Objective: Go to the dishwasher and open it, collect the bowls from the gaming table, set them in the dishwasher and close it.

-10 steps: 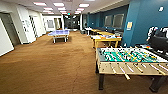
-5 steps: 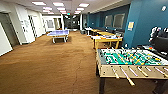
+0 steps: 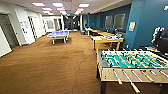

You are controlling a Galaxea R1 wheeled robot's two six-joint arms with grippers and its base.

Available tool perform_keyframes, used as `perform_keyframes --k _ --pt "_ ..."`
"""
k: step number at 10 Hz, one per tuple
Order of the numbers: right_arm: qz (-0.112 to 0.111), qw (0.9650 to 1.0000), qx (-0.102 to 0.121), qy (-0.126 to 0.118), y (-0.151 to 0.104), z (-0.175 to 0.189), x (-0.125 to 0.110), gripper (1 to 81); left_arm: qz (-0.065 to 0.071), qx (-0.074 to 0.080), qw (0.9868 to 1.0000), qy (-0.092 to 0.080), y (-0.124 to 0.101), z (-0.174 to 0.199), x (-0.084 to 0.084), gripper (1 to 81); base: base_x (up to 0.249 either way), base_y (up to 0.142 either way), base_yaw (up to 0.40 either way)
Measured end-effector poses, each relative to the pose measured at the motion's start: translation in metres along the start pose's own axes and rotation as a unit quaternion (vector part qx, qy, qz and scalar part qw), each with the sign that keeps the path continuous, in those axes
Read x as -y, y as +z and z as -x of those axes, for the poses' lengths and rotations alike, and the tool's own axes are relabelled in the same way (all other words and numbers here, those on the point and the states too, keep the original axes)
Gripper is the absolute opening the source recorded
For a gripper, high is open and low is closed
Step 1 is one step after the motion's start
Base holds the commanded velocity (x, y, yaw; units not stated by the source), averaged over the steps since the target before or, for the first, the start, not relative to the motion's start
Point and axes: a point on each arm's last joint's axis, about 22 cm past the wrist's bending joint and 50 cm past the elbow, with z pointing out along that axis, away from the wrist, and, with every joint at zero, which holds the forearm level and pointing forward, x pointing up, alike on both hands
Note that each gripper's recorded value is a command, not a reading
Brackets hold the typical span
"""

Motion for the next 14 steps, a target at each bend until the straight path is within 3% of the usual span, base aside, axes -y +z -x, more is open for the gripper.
perform_keyframes --k 2,3,4,5,6,7,8,9,14 --pt "-0.019 0.9997 -0.014 -0.003 0.006 -0.018 0.025 81.1 -0.016 -0.012 0.9998 0.005 -0.004 -0.019 0.023 81.1 0.191 0.079 0.000" --pt "-0.019 0.9997 -0.014 -0.003 0.005 -0.019 0.025 81.1 -0.013 -0.011 0.9998 0.004 -0.003 -0.016 0.018 81.1 0.191 0.079 0.000" --pt "-0.007 0.9999 -0.009 -0.004 0.002 -0.013 0.008 81.1 -0.001 -0.005 1.0000 0.001 0.001 -0.010 0.001 81.1 0.191 0.079 0.000" --pt "-0.003 1.0000 -0.001 -0.002 0.001 0.002 0.004 81.1 0.000 -0.002 1.0000 0.000 0.000 0.000 0.001 81.1 0.191 0.079 0.000" --pt "-0.016 0.9999 0.003 -0.001 0.005 0.008 0.025 81.1 -0.017 0.005 0.9998 0.001 -0.007 0.006 0.024 81.1 0.191 0.079 0.000" --pt "-0.023 0.9997 -0.004 -0.002 0.006 -0.004 0.032 81.1 -0.023 -0.003 0.9997 0.003 -0.008 -0.006 0.031 81.1 0.191 0.079 0.000" --pt "-0.014 0.9998 -0.017 -0.006 0.004 -0.019 0.018 81.1 -0.011 -0.013 0.9999 0.003 -0.002 -0.017 0.015 81.1 0.191 0.079 0.000" --pt "-0.011 0.9999 -0.012 -0.005 0.003 -0.012 0.013 81.1 -0.005 -0.011 0.9999 0.002 0.000 -0.012 0.007 81.1 0.191 0.079 0.000" --pt "-0.013 0.9999 -0.006 -0.003 0.004 -0.005 0.017 81.1 -0.010 -0.007 0.9999 0.002 -0.003 -0.008 0.015 81.1 0.191 0.069 0.000"
